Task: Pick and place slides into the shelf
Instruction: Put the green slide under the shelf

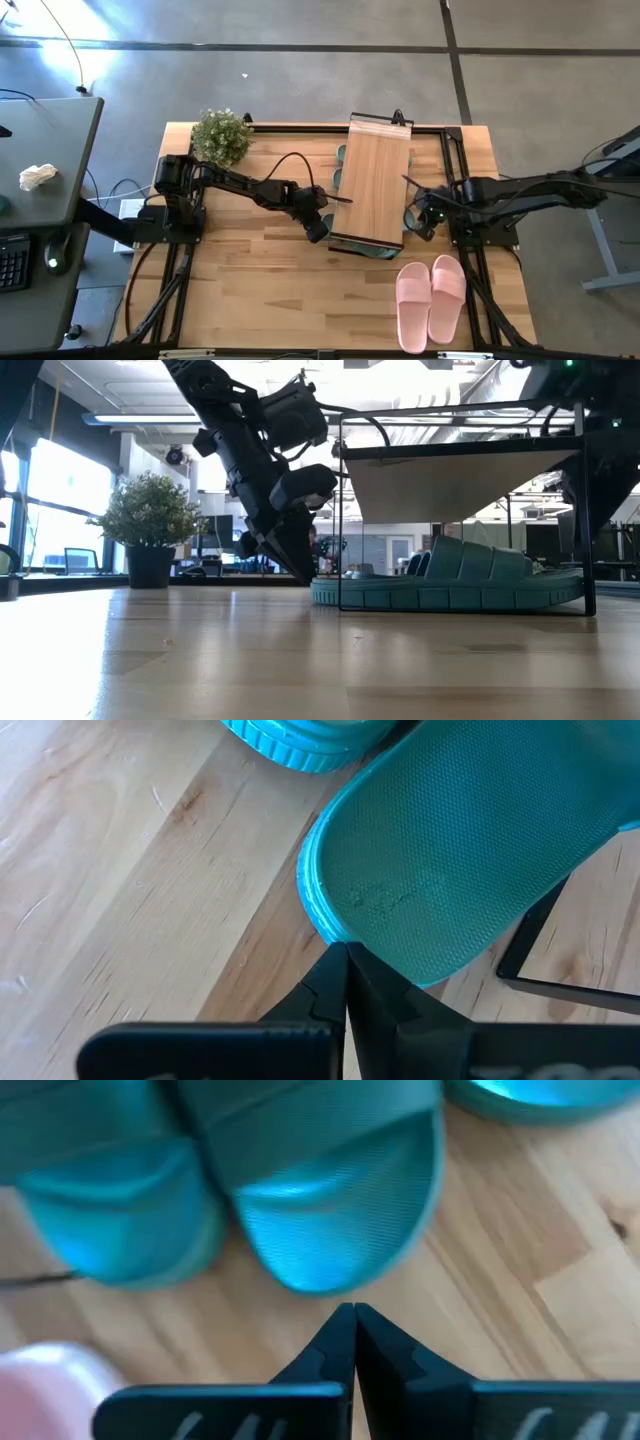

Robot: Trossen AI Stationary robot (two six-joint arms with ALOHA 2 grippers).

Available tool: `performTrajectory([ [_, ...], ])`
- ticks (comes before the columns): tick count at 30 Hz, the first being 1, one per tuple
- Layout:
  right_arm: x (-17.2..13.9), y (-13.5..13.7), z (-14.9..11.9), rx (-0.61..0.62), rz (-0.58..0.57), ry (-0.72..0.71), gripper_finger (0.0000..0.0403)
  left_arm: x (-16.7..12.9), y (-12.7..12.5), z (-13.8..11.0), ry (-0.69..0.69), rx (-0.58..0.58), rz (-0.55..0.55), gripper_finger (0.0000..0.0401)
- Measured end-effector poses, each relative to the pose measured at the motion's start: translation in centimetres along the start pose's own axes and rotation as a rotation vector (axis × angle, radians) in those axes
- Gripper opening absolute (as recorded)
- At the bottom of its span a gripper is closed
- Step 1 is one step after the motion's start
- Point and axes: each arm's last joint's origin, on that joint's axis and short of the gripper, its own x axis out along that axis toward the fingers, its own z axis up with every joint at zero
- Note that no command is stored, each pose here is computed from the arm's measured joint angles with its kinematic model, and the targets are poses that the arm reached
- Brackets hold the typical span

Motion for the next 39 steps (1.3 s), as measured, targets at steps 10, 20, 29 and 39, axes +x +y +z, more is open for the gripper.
performTrajectory([
  [10, 2.8, -0.2, -1.8, 0.17, -0.03, -0.016, 0.0, 0.0, 0.0, 0.0, 0.001, 0.008, -0.002, 0.0],
  [20, 3.3, 0.3, -2.1, 0.243, -0.03, -0.069, 0.0, 0.0, 0.0, 0.0, 0.003, 0.023, -0.007, 0.0],
  [29, 3.3, 0.4, -1.9, 0.343, -0.019, -0.098, 0.0, 0.0, 0.0, 0.0, 0.0, 0.024, -0.011, 0.0],
  [39, 3.6, 0.7, -1.7, 0.233, -0.09, -0.191, 0.0, 0.0, -0.3, 0.2, -0.015, 0.057, -0.054, 0.0],
])
